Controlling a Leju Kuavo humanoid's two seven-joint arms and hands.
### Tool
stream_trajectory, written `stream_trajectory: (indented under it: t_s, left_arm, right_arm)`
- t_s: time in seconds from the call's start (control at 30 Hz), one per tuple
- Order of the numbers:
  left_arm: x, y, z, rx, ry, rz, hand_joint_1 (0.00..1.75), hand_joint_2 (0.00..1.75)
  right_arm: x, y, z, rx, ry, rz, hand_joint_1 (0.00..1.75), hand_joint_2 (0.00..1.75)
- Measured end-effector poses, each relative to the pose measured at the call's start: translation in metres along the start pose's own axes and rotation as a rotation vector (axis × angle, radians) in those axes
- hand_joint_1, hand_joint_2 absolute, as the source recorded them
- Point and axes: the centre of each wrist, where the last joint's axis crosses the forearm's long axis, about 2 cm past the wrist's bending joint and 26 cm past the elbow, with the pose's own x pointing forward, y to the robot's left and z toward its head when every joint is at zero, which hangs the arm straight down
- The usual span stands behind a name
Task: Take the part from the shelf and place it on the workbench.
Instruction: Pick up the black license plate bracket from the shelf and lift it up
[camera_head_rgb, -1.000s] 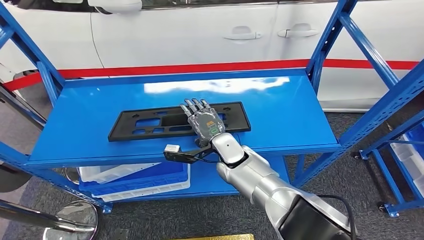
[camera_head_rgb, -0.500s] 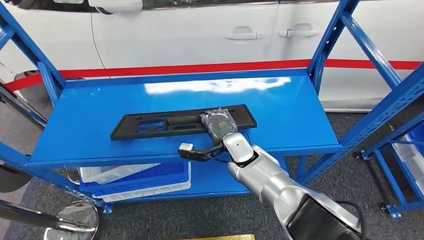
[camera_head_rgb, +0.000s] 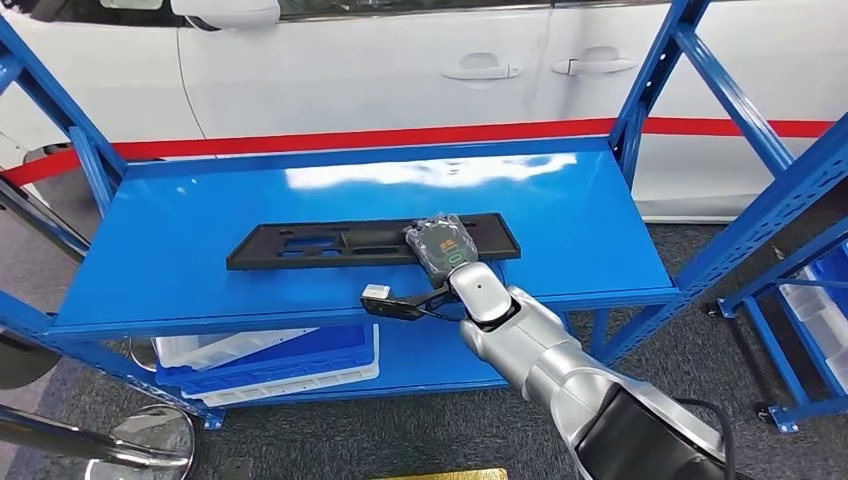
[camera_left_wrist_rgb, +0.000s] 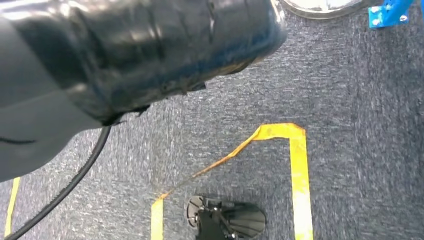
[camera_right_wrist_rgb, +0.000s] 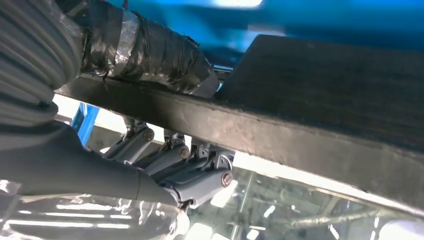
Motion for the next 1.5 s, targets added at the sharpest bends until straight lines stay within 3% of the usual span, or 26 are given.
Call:
stream_trajectory:
  t_s: [0.17, 0.3, 0.43, 0.7, 0.9, 1.03, 1.23, 1.5]
  left_arm:
    - [0.000, 0.000, 0.000, -0.008, -0.011, -0.013, 0.00, 0.00]
    - [0.000, 0.001, 0.000, 0.004, -0.068, -0.039, 0.00, 1.75]
    - [0.000, 0.002, 0.000, 0.035, -0.108, -0.056, 0.00, 1.75]
    - [-0.002, 0.004, 0.000, 0.057, -0.102, -0.062, 0.00, 1.75]
    - [-0.004, 0.004, 0.001, 0.042, -0.080, -0.065, 0.00, 1.75]
    - [-0.003, 0.004, 0.000, 0.038, -0.083, -0.051, 0.00, 1.75]
    - [-0.004, 0.004, 0.000, 0.029, -0.074, -0.050, 0.00, 1.75]
    - [-0.003, 0.004, -0.001, 0.026, -0.088, -0.048, 0.00, 1.75]
  right_arm:
    - [-0.003, 0.001, 0.001, -0.013, -0.025, -0.048, 1.75, 1.75]
    - [-0.010, 0.005, 0.004, -0.062, -0.075, -0.199, 1.75, 1.75]
    - [-0.014, -0.013, -0.003, -0.150, -0.126, -0.402, 1.75, 1.75]
    - [-0.014, -0.081, -0.007, -0.411, -0.226, -0.791, 1.75, 1.75]
    - [-0.018, -0.125, 0.017, -0.580, -0.371, -1.076, 1.75, 1.75]
    - [-0.023, -0.150, 0.037, -0.660, -0.546, -1.262, 1.75, 1.75]
    - [-0.025, -0.173, 0.076, -0.703, -0.758, -1.365, 1.75, 1.75]
    - [-0.017, -0.172, 0.119, -0.761, -0.849, -1.380, 1.75, 1.75]
